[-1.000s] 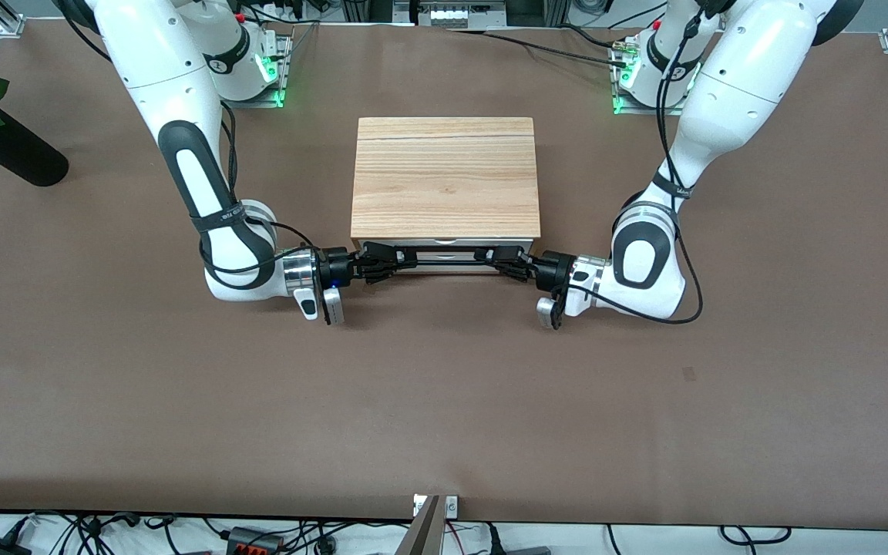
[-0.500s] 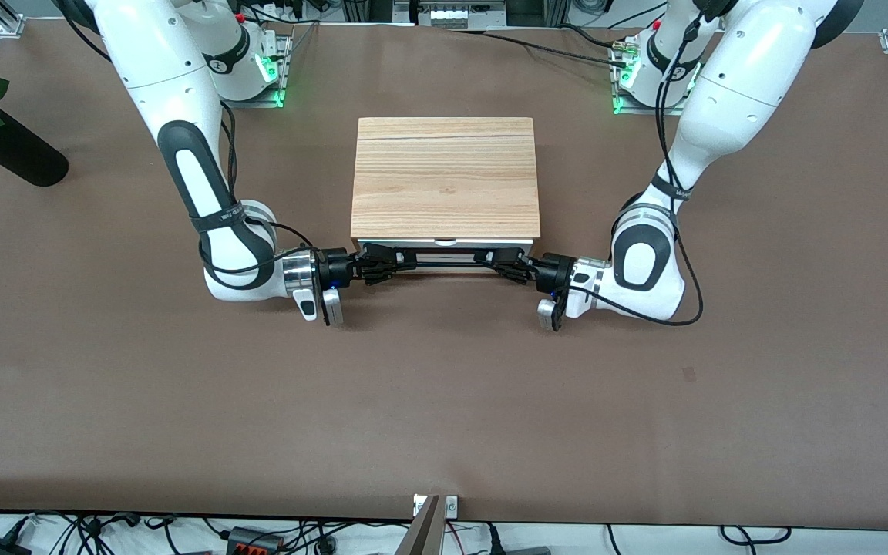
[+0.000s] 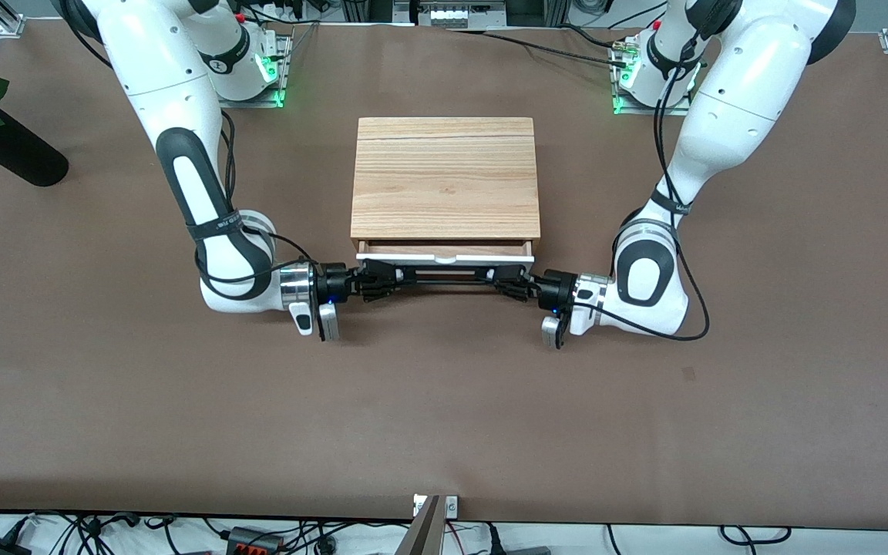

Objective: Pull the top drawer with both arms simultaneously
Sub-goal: 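Close the left gripper and the right gripper on the handle ends, then pull the handle outward with both grippers to slide the drawer open, then open both grippers and draw them back away from the handle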

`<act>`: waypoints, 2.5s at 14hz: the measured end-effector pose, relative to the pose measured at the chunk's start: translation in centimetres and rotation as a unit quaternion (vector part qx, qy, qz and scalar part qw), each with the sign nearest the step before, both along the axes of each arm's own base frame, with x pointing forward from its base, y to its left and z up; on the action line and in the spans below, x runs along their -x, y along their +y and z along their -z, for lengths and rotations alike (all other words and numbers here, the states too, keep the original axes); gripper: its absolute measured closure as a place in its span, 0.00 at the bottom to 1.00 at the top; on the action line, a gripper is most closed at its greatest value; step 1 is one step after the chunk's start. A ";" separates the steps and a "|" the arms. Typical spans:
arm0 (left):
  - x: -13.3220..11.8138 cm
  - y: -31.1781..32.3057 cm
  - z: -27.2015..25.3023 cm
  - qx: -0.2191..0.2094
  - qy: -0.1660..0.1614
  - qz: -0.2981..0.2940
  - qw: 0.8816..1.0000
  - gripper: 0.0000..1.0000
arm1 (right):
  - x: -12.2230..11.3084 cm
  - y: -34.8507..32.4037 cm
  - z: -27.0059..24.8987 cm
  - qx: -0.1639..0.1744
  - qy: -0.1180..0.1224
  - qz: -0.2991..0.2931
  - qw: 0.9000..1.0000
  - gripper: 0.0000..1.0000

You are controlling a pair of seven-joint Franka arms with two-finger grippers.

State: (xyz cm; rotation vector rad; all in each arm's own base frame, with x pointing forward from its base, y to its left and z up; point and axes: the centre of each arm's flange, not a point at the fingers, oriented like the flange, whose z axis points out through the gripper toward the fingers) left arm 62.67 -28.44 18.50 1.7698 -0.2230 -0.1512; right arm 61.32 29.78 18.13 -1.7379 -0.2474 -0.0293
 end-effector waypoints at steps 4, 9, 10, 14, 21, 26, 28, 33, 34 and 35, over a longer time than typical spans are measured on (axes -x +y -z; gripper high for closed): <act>-2.1 0.2 -0.2 -0.003 -0.017 -0.022 1.000 0.81 | -2.6 0.0 0.0 -0.003 -0.001 0.011 1.000 0.81; -3.0 0.5 -0.1 -0.002 -0.019 -0.031 0.999 0.81 | -3.7 0.2 0.0 -0.004 -0.002 0.014 1.000 0.81; -3.2 0.9 0.0 -0.007 -0.019 -0.036 0.999 0.81 | -3.8 -0.1 0.1 -0.003 -0.002 0.016 1.000 0.75; -3.3 1.2 0.1 -0.009 -0.014 -0.039 0.999 0.79 | -4.3 -1.4 -0.5 -0.013 0.009 0.019 1.000 0.33; -5.8 4.3 -0.1 -0.031 -0.041 -0.075 0.996 0.11 | -4.9 -2.4 -2.0 -0.003 0.027 0.020 0.999 0.00; -7.9 6.6 -2.1 -0.053 -0.043 -0.083 0.994 0.00 | -5.8 -6.0 -7.5 0.123 0.045 -0.019 0.991 0.00; -8.6 8.3 -3.1 -0.081 -0.050 -0.076 0.993 0.00 | -6.0 -7.7 -10.6 0.192 0.037 -0.034 0.980 0.00; -9.9 12.9 -10.7 -0.230 -0.110 -0.022 0.967 0.00 | -4.7 -11.3 -17.7 0.402 0.023 -0.080 0.912 0.00; -9.7 13.7 -12.9 -0.258 -0.126 -0.002 0.958 0.00 | -4.3 -12.2 -18.8 0.444 0.022 -0.091 0.891 0.00; -9.3 14.4 -15.0 -0.285 -0.137 0.022 0.948 0.00 | -3.9 -13.2 -19.8 0.486 0.020 -0.100 0.868 0.00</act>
